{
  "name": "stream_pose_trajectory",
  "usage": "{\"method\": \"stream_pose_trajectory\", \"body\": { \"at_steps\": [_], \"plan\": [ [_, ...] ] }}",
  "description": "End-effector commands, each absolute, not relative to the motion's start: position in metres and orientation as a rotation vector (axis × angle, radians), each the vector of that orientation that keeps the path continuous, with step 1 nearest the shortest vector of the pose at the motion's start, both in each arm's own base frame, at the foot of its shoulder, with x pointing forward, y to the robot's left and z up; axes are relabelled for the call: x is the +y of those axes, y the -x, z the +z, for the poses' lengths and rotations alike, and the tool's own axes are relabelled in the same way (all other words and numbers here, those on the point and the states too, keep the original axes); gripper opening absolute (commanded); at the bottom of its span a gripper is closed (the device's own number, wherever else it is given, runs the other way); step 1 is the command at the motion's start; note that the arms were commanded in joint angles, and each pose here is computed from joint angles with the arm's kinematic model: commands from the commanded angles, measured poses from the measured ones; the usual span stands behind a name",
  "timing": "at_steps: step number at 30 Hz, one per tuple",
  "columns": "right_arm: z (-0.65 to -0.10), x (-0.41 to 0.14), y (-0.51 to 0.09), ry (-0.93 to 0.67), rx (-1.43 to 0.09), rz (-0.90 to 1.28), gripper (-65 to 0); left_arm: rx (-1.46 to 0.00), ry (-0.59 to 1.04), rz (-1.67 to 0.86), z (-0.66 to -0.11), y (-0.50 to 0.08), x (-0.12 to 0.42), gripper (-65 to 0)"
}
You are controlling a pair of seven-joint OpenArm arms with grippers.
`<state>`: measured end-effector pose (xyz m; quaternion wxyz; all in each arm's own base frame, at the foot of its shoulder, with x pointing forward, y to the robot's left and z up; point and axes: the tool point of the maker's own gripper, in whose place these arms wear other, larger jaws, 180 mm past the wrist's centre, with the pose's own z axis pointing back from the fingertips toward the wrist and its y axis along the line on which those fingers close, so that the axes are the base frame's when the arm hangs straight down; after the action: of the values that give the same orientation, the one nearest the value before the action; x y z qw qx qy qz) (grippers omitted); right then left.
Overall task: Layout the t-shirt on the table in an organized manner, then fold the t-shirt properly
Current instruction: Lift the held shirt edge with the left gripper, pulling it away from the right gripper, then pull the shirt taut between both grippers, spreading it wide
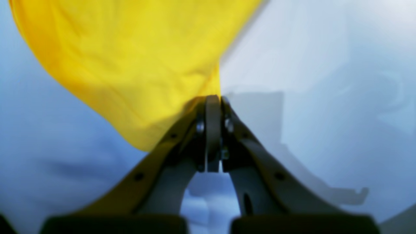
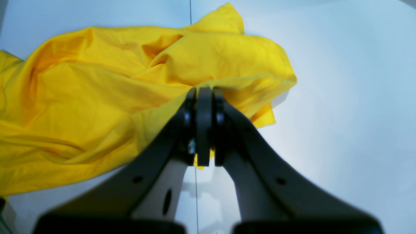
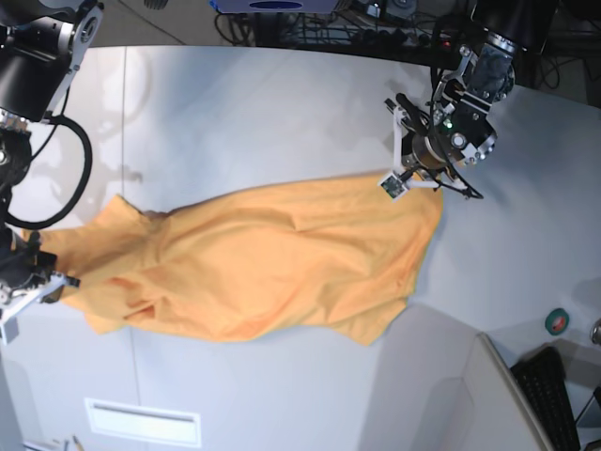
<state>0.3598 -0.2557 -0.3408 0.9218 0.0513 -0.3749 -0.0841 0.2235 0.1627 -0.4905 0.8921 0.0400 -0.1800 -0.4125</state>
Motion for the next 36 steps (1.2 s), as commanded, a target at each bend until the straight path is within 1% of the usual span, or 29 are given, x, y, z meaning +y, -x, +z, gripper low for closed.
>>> {"method": "stream_pose_trajectory", "body": {
  "at_steps": [1, 5, 9, 14, 19, 25, 28, 33, 36],
  "plan": [
    [-0.325, -0.263, -0.368, -0.094, -0.828, -0.174, -65.0, -0.337, -0.08, -0.862, -0.494, -0.211, 0.167, -65.0],
    [-0.326, -0.263, -0.367, -0.094, -0.828, -0.175, -65.0, -0.305, -0.067, -0.88, -0.497, -0.184, 0.168, -65.0],
    [-0.326, -0.263, -0.367, -0.094, -0.828, -0.175, -65.0, -0.314, -0.042, -0.901, -0.49, -0.166, 0.158, -65.0],
    [-0.328, -0.263, -0.366, -0.093, -0.823, -0.175, -65.0, -0.284, -0.037, -0.921, -0.487, -0.14, 0.165, -65.0],
    [-0.345, -0.262, -0.35, -0.091, -0.777, -0.177, -65.0, -0.333, -0.105, -0.804, -0.466, -0.15, 0.2, -65.0],
    [-0.371, -0.257, -0.323, -0.095, -0.702, -0.174, -65.0, -0.426, -0.167, -0.68, -0.439, -0.172, 0.22, -65.0],
    [-0.382, -0.257, -0.31, -0.091, -0.668, -0.176, -65.0, -0.467, -0.118, -0.555, -0.433, -0.173, 0.222, -65.0],
    [-0.396, -0.257, -0.29, -0.086, -0.621, -0.177, -65.0, -0.587, 0.077, -0.252, -0.415, -0.185, 0.233, -65.0],
    [-0.399, -0.259, -0.287, -0.08, -0.639, -0.18, -65.0, -0.627, 0.139, -0.111, -0.41, -0.187, 0.249, -65.0]
  ]
}}
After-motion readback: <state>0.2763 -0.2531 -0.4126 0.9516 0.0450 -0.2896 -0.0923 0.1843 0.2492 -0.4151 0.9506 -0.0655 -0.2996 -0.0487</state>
